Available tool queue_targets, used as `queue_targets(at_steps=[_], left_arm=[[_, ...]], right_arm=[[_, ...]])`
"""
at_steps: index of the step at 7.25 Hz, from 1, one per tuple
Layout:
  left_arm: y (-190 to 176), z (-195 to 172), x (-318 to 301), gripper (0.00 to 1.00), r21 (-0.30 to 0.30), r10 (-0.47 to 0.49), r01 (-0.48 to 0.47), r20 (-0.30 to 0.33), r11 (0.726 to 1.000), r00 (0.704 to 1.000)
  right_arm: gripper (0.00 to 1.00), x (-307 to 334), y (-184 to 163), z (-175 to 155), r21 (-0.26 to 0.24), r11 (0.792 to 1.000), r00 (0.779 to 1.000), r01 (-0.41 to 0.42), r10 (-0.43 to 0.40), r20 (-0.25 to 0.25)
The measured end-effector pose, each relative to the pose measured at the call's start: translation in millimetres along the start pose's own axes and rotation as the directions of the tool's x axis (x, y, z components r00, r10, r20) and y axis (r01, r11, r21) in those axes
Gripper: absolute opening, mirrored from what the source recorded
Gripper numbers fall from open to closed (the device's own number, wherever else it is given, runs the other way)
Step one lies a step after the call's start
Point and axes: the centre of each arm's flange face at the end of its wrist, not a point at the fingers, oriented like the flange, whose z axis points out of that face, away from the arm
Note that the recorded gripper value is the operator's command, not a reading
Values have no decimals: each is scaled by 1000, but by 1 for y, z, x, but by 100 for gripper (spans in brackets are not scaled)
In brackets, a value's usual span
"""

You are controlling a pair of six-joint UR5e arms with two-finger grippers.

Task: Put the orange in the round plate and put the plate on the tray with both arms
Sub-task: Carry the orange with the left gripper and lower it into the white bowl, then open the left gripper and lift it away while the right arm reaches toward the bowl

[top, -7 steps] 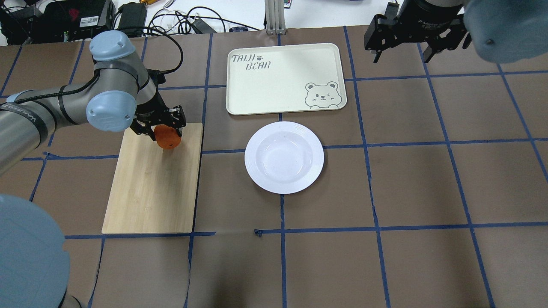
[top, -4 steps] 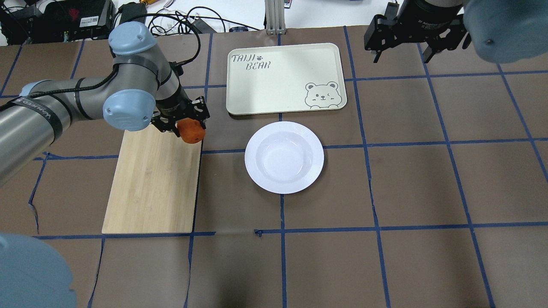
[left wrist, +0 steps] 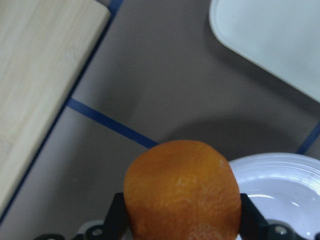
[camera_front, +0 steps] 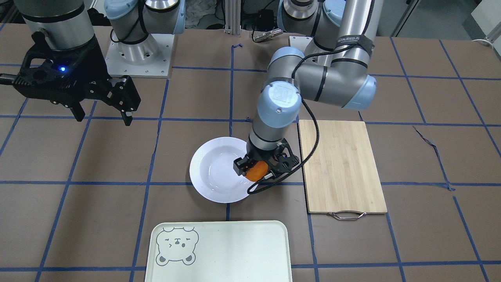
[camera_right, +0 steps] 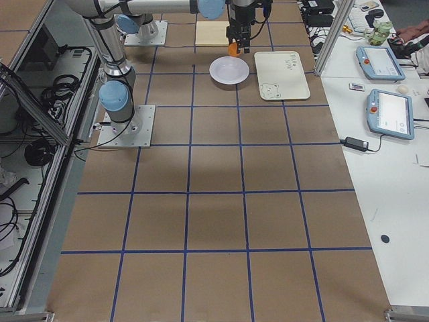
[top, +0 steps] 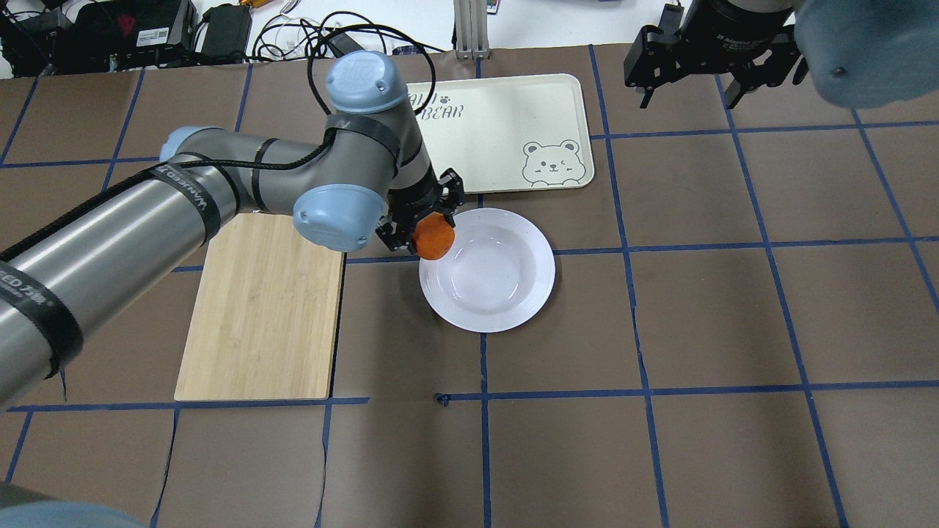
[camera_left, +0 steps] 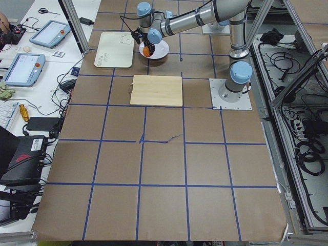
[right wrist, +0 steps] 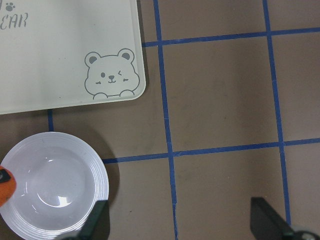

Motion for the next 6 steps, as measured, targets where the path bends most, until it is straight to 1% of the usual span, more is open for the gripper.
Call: queue_targets(at_steps=[1,2,3,4,5,6], left_arm=[[23,13,14,32,-15,-24,23,-10,1000,1000],[37,31,22,71,-38,-23,23,-2,999,1000],[43,44,23,100,-52,-3,4,11,999,1000],[46,51,23,100,-59,35,-34,20,998,999],[45,51,23,100,-59,87,-86,18,995,996],[40,42,23,100,-48,161,-160,12,986,987]], right_arm=[[100,0,0,0,0,1000,1000,0,0,0],[100,0,0,0,0,1000,1000,0,0,0],[100,0,0,0,-1,1000,1000,0,0,0],[100,0,0,0,0,1000,1000,0,0,0],[100,0,0,0,-1,1000,1000,0,0,0],[100,0,0,0,0,1000,1000,0,0,0]])
